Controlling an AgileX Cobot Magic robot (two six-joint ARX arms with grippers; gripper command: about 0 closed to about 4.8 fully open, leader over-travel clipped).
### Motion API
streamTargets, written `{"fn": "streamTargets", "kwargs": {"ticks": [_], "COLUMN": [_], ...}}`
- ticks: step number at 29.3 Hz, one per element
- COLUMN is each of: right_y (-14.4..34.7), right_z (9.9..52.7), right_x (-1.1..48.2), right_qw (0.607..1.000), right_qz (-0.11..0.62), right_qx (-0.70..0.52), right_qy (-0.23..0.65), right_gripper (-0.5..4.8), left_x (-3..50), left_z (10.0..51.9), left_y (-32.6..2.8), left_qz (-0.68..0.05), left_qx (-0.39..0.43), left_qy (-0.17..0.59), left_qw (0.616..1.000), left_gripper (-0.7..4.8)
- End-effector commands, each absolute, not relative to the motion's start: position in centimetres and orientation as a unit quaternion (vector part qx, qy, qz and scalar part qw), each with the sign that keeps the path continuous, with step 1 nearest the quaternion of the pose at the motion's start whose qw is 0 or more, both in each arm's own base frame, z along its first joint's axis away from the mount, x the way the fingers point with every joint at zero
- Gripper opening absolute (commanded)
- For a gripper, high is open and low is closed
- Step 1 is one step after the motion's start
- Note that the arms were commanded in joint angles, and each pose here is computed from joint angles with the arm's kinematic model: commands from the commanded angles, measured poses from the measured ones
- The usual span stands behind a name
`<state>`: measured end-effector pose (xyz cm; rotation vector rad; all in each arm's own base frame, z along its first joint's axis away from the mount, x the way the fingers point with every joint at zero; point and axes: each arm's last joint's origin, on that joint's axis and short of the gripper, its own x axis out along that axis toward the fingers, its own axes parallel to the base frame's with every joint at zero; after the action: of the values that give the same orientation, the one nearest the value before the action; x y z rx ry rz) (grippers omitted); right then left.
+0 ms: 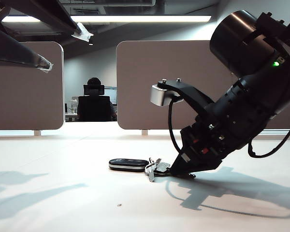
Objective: Hang the bunch of keys on the hook.
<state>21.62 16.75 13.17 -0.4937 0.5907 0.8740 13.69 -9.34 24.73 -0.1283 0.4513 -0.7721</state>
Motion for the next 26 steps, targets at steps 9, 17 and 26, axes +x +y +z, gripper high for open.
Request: {"fn": "streamTargets", "kwargs": {"ticks": [9,17,26], "right_y": [15.3,13.0,11.9], "right_z": [20.2,26.7,33.9], "right_x": [19.7,17.2,16.5], "right_qw": [0.883,0.920,0.952], "right_qz": [0.394,0.346,0.269], "right_qx": [-0.185,-0.153,-0.138], "right_qy": [0.176,0.106,0.037], "right_gripper": [-0.06,-0.06,-0.06], "left_x": [13.7,13.9,14.2], "left_z": [25.1,25.7,27.5], "left_y": [-9.4,-9.5,-9.7], "left_qz": [-0.378,-0.383,-0.395], "left_qx": [-0.062,-0.068,-0.084], "left_qy": [0.202,0.172,0.079], "left_qw": [0.901,0.905,0.911], "left_gripper": [4.79,4.79,4.79]}}
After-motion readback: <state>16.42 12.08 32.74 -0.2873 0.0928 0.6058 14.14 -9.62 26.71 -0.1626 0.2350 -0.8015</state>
